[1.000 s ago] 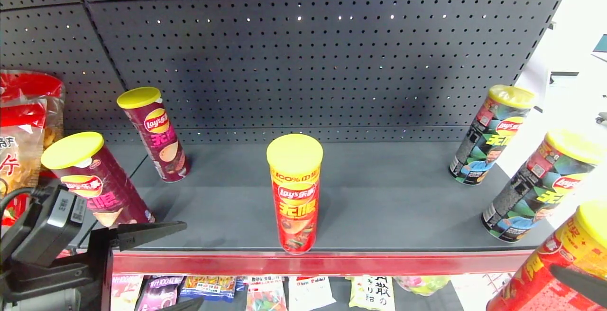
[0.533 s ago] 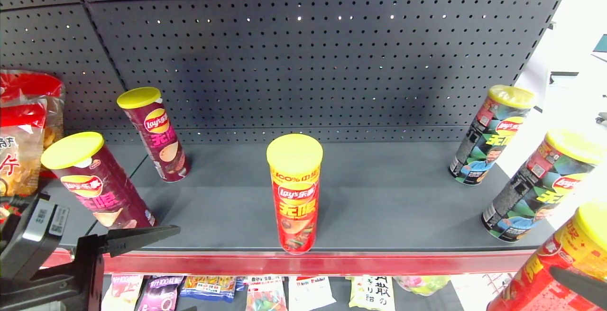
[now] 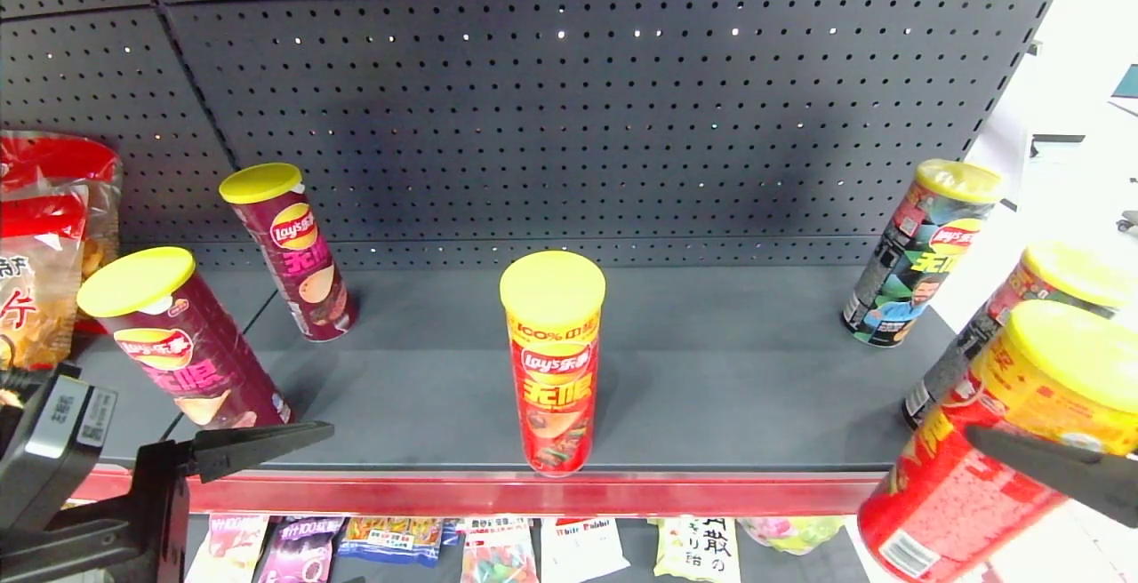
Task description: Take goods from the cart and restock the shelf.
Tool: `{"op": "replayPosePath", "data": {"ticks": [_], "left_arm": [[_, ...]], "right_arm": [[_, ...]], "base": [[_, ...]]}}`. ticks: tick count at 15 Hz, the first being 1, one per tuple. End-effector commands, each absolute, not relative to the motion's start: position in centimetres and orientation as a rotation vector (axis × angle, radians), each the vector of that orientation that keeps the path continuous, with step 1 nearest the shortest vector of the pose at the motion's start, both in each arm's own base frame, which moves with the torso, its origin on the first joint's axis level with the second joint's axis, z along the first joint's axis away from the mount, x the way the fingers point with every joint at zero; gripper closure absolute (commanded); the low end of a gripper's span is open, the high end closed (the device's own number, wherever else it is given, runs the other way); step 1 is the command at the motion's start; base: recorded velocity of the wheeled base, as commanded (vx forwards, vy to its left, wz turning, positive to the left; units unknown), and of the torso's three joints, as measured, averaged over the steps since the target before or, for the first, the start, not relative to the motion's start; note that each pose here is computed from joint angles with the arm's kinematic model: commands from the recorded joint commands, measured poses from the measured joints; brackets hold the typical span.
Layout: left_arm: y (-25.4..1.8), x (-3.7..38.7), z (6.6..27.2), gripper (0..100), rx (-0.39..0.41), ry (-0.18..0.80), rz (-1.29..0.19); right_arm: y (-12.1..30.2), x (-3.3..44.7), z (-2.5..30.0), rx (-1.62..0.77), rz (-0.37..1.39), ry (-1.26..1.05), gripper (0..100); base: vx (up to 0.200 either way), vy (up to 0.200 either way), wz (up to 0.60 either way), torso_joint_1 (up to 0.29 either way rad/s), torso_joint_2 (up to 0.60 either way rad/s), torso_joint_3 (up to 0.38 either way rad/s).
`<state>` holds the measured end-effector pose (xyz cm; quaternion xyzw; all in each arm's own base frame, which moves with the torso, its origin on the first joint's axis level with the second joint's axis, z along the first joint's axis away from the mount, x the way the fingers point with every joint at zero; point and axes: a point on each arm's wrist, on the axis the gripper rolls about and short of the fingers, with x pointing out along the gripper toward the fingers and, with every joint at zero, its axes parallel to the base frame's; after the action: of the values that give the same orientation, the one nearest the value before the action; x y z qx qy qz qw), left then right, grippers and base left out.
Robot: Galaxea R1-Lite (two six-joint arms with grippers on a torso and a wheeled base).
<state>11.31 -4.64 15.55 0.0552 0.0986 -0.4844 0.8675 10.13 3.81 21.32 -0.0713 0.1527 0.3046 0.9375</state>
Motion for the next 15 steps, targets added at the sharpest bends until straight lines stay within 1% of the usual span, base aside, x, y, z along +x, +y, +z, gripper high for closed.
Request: {"op": "replayPosePath", "data": {"ticks": [1, 2, 3, 5, 7, 10, 12, 15], "left_arm": [[-4.6, 11.3, 15.5, 0, 0.116, 0.208, -1.010], [-4.6, 11.3, 15.6, 0, 0.117, 0.205, -1.007], [-4.6, 11.0, 15.7, 0, 0.121, 0.196, -1.004], [-4.4, 10.6, 15.7, 0, 0.119, 0.206, -1.001], [-4.3, 10.2, 15.6, 0, 0.117, 0.219, -0.999], [-4.1, 9.5, 15.5, 0, 0.116, 0.231, -0.989], [-4.0, 9.2, 15.5, 0, 0.116, 0.233, -0.989], [-3.8, 8.6, 15.4, 0, 0.115, 0.244, -0.982]], "right_arm": [[5.9, 14.4, 20.9, -0.154, 0.666, 0.339, 100], [6.4, 15.7, 21.0, -0.155, 0.669, 0.326, 100], [7.6, 18.3, 21.7, -0.156, 0.675, 0.290, 100], [9.6, 21.3, 22.8, -0.159, 0.698, 0.263, 100], [11.5, 23.5, 23.4, -0.167, 0.734, 0.250, 100], [16.0, 27.8, 24.5, -0.180, 0.738, 0.203, 100], [18.1, 29.8, 24.3, -0.185, 0.763, 0.192, 100], [20.1, 31.0, 23.6, -0.189, 0.797, 0.197, 100]], "base": [[0.000, 0.000, 0.00, 0.000, 0.00, 0.000], [0.000, 0.000, 0.00, 0.000, 0.00, 0.000], [0.000, 0.000, 0.00, 0.000, 0.00, 0.000], [0.000, 0.000, 0.00, 0.000, 0.00, 0.000], [0.000, 0.000, 0.00, 0.000, 0.00, 0.000], [0.000, 0.000, 0.00, 0.000, 0.00, 0.000], [0.000, 0.000, 0.00, 0.000, 0.00, 0.000], [0.000, 0.000, 0.00, 0.000, 0.00, 0.000]]}}
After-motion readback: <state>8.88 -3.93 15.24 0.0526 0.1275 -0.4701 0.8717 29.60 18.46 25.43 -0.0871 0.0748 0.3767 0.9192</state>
